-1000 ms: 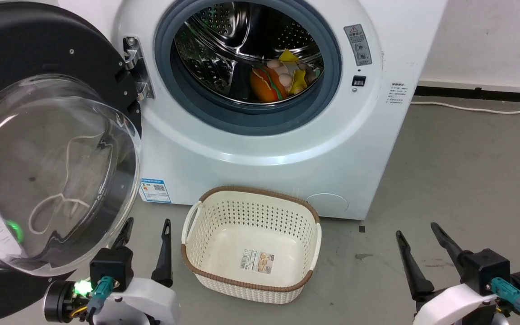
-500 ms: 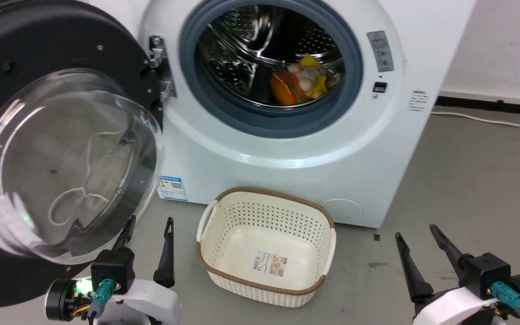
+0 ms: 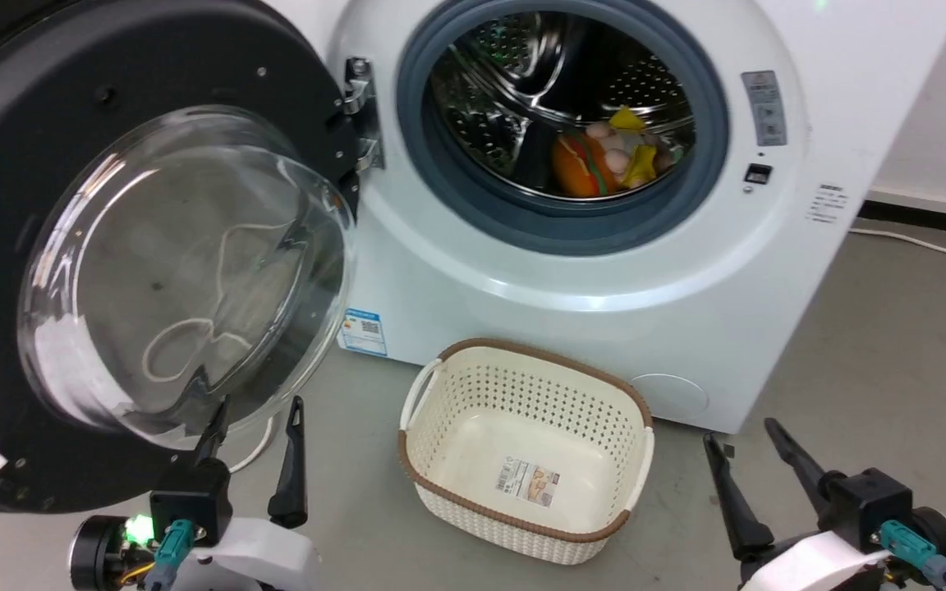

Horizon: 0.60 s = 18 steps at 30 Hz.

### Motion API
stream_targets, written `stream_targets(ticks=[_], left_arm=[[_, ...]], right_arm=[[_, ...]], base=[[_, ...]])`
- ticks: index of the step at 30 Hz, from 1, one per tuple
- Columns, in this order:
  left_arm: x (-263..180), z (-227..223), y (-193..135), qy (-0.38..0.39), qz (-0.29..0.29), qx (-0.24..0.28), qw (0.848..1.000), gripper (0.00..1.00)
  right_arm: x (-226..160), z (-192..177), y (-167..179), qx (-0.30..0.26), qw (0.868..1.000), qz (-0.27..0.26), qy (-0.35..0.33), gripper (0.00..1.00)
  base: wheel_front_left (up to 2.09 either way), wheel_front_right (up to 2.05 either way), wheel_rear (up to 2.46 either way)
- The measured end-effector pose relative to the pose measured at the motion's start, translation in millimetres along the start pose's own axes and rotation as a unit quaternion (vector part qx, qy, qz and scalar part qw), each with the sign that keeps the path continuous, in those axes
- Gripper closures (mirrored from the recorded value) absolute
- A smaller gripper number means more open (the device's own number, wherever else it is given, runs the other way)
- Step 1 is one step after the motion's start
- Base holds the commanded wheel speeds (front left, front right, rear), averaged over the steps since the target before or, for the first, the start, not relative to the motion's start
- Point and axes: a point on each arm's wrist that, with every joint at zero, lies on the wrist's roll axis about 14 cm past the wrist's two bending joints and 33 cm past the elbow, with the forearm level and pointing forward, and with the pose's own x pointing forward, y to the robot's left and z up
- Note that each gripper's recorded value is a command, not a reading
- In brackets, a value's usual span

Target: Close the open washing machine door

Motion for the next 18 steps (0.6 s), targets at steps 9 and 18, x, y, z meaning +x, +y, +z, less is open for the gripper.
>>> stream_targets(ticks=[9,18], left_arm=[[-13.1,-0.1,21.0,-0.004,0.034,0.002,0.999,0.00],[-22.1,4.2,35.0,-0.016,0.056,0.006,0.998,0.00]], right_arm=[[15.5,-2.4,26.7,0.009,0.999,0.042,-0.001,0.00],[22.9,-5.5,46.4,0.017,0.997,0.072,-0.002,0.00]], base=[[0.00,0.00,0.00],[0.00,0.00,0.00]])
